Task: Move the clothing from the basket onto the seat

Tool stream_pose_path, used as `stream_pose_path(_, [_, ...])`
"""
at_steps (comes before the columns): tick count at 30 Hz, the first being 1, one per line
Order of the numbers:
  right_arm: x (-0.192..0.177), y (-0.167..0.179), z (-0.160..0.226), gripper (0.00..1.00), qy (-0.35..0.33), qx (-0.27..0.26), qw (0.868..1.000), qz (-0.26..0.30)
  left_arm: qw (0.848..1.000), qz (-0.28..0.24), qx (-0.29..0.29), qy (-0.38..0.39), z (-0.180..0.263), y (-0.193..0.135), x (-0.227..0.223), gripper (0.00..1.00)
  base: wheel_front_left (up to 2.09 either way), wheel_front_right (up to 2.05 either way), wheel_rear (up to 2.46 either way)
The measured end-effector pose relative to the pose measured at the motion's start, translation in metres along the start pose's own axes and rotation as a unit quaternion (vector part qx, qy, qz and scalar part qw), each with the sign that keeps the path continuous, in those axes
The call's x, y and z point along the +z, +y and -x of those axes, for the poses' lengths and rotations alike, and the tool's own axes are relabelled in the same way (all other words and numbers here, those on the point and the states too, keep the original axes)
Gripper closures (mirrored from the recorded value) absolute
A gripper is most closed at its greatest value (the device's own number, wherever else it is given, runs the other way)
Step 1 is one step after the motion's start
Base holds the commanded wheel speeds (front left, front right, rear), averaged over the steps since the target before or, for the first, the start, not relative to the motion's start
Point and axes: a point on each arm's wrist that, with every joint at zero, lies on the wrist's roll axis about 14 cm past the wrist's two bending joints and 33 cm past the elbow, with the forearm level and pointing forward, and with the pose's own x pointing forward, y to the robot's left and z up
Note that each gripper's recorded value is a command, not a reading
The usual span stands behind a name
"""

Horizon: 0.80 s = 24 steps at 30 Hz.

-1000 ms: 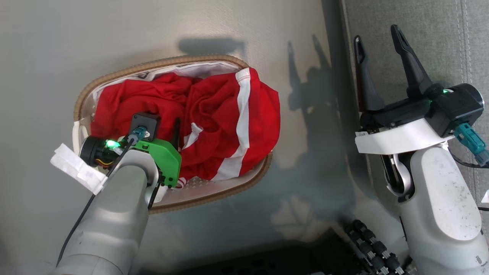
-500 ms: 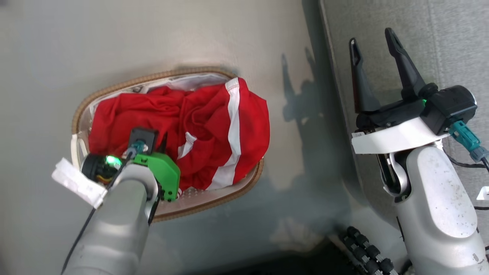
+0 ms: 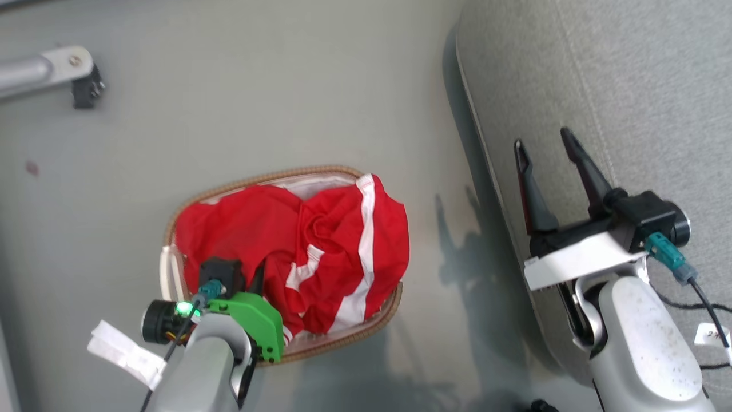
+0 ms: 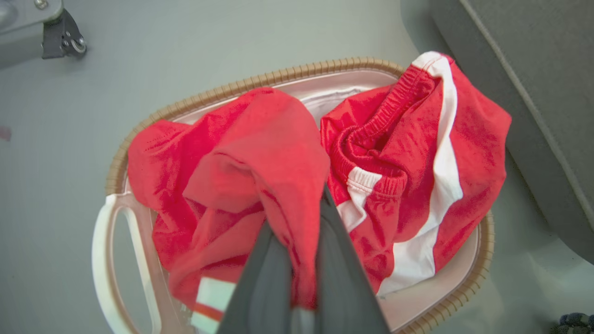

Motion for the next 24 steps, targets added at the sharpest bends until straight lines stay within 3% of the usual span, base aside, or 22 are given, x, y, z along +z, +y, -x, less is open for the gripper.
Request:
stream_pose_path(12, [0.034, 0.020, 0.049, 0.00, -0.025, 0.017, 1.000, -0.008, 0.988, -0.014, 0.015, -0.153, 0.069, -0.015, 0.079, 1.00, 0.00, 0.00, 0.00])
stream_pose_path(24, [0.058, 0.045, 0.085, 0.00, -0.053, 0.047, 0.997, -0.014, 0.940, -0.046, 0.003, -0.337, 0.154, -0.046, 0.169, 1.00, 0.00, 0.00, 0.00])
